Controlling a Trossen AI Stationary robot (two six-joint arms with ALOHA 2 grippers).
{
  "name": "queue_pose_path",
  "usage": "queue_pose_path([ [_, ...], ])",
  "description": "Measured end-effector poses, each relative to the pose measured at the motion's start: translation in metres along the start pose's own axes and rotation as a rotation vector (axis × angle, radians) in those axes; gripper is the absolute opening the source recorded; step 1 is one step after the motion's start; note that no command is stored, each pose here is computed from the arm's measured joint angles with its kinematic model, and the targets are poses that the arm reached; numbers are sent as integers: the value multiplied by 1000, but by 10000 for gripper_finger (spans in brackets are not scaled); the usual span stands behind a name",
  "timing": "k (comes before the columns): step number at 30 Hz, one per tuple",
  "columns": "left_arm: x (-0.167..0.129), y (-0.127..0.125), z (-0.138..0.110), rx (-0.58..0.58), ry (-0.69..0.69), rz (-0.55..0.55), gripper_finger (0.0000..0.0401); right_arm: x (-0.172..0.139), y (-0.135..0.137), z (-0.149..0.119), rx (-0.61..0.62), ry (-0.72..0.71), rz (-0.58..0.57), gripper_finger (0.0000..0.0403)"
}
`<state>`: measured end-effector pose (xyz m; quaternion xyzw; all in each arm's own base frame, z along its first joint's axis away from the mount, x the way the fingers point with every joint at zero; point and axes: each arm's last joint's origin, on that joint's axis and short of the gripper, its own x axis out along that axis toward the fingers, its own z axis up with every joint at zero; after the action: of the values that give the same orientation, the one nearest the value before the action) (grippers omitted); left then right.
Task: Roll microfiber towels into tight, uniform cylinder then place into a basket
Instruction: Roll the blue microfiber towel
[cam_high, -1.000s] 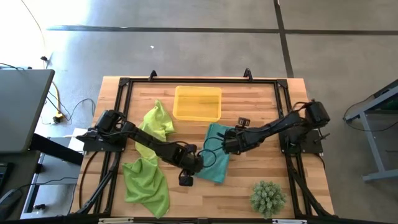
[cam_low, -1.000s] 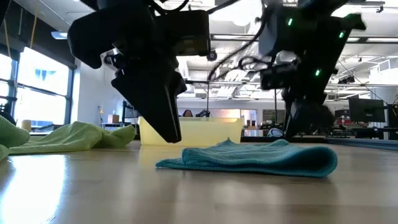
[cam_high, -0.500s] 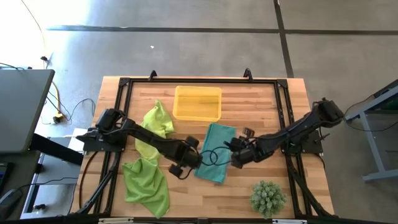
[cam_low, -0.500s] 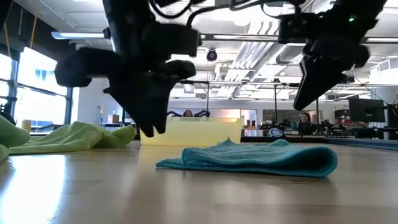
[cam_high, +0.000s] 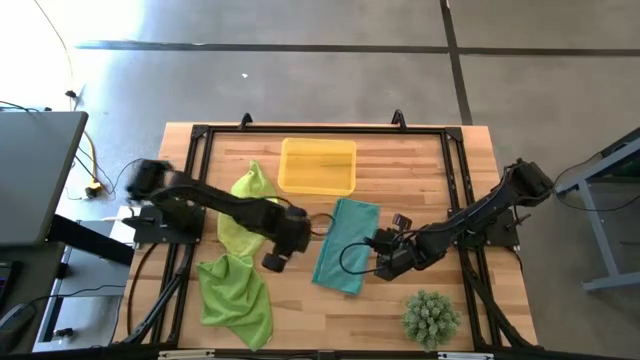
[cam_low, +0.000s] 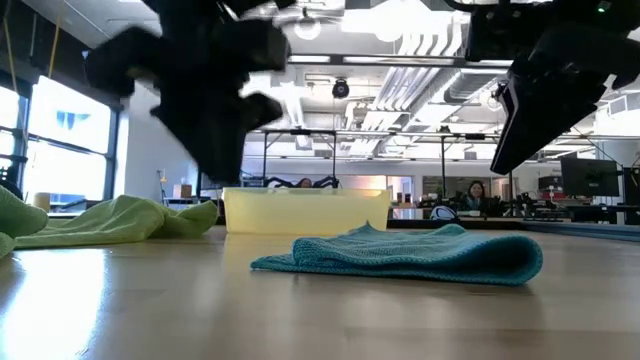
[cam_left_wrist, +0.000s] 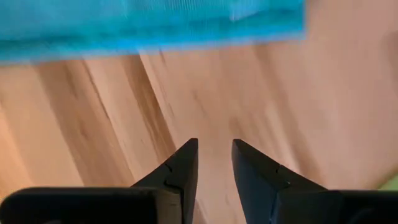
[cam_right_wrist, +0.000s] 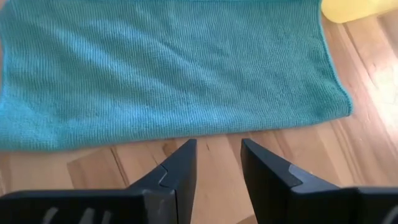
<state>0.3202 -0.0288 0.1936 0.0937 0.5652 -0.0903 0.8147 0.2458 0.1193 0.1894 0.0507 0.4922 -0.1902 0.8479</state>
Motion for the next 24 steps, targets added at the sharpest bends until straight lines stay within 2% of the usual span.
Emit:
queue_pose_path([
  [3,-14,-6,-15,-28,-165,22,87,-1,2,0,23,-6,9,116],
  [6,-11,-14,-31,-11,-300,51,87,0,7,2,23,-40,46,116],
  [11,6,-29,-41,136,-457,60,88,6,25,9,-45,-141,135,116],
  [17,22,-44,-38,235,-481,48,104,21,53,11,-177,-212,290,116],
  [20,36,-50,-37,288,-448,50,118,26,60,6,-211,-208,311,118],
  [24,56,-54,-34,311,-372,113,138,27,66,1,-209,-198,322,126],
])
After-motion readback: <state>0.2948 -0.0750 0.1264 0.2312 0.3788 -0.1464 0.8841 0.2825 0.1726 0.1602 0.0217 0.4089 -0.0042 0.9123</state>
